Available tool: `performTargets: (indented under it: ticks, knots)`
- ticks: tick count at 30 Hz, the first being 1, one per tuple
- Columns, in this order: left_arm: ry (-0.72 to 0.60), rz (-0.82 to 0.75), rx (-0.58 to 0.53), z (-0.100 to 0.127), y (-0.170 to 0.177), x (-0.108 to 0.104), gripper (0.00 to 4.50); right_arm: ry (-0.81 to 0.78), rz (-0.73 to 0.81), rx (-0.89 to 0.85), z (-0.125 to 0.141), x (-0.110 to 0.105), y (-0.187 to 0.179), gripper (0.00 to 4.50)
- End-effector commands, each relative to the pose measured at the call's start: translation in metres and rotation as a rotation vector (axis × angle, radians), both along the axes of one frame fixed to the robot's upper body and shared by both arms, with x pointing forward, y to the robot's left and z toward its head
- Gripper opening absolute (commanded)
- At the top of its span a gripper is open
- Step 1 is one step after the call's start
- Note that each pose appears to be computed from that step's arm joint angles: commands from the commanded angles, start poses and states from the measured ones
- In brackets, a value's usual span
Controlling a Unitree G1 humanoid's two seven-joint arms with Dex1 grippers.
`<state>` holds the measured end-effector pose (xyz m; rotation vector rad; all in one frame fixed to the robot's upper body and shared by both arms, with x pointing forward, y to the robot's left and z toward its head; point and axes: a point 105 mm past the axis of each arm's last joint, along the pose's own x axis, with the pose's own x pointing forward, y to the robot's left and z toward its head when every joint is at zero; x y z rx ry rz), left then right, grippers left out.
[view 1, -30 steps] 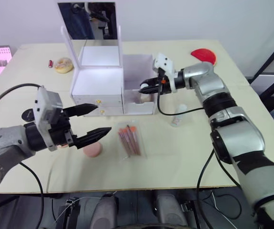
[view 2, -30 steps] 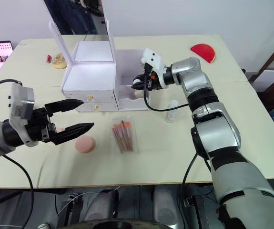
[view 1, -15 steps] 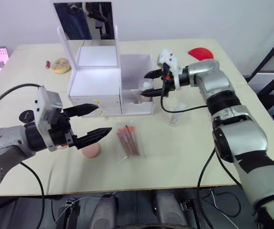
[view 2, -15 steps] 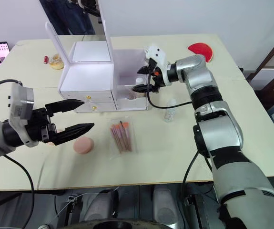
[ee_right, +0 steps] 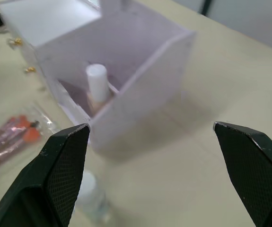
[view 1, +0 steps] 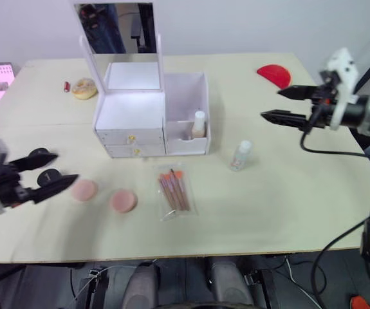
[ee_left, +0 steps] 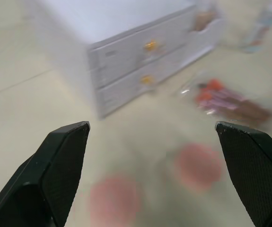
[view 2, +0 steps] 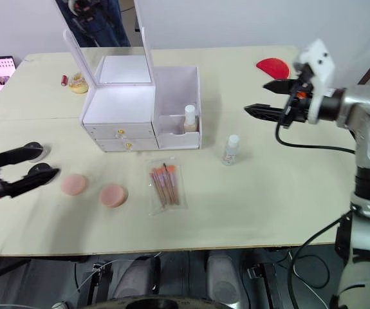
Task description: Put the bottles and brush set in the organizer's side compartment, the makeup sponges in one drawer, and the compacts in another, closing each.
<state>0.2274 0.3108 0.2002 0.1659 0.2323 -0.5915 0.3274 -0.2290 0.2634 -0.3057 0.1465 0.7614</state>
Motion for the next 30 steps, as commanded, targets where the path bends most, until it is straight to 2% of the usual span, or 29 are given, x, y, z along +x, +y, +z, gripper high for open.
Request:
performTargets:
  ticks: [1,5,9,13,17,20,22,26,30]
  knots:
    - [-0.029,0.188,0.058,0.005,0.063,-0.014,4.5,-0.05,-0.11,0.001,-0.001,-0.024,-0.035,4.44]
    - [-0.014,0.375,0.096,-0.011,0.123,-0.033,4.5,0.008,-0.25,-0.006,-0.045,-0.051,-0.089,4.44]
    - [-0.012,0.468,0.11,-0.021,0.152,-0.045,4.5,0.077,-0.329,-0.063,-0.078,-0.074,-0.123,4.44]
    - [-0.024,0.485,0.113,-0.025,0.16,-0.046,4.5,0.07,-0.369,-0.017,-0.083,-0.077,-0.136,4.44]
    - [-0.06,0.438,0.105,-0.02,0.15,-0.034,4.5,0.072,-0.349,-0.006,-0.082,-0.072,-0.128,4.44]
    - [-0.076,0.348,0.096,-0.018,0.127,-0.02,4.5,0.078,-0.341,-0.01,-0.081,-0.063,-0.118,4.44]
    - [-0.075,0.233,0.087,-0.018,0.095,-0.007,4.5,0.073,-0.302,-0.014,-0.077,-0.054,-0.103,4.44]
    - [-0.068,-0.032,0.063,-0.016,0.015,0.01,4.5,0.067,-0.14,-0.008,-0.07,-0.036,-0.049,4.44]
    - [-0.091,-0.255,0.01,-0.005,-0.067,0.013,4.5,0.077,-0.002,-0.003,-0.067,-0.021,0.002,4.44]
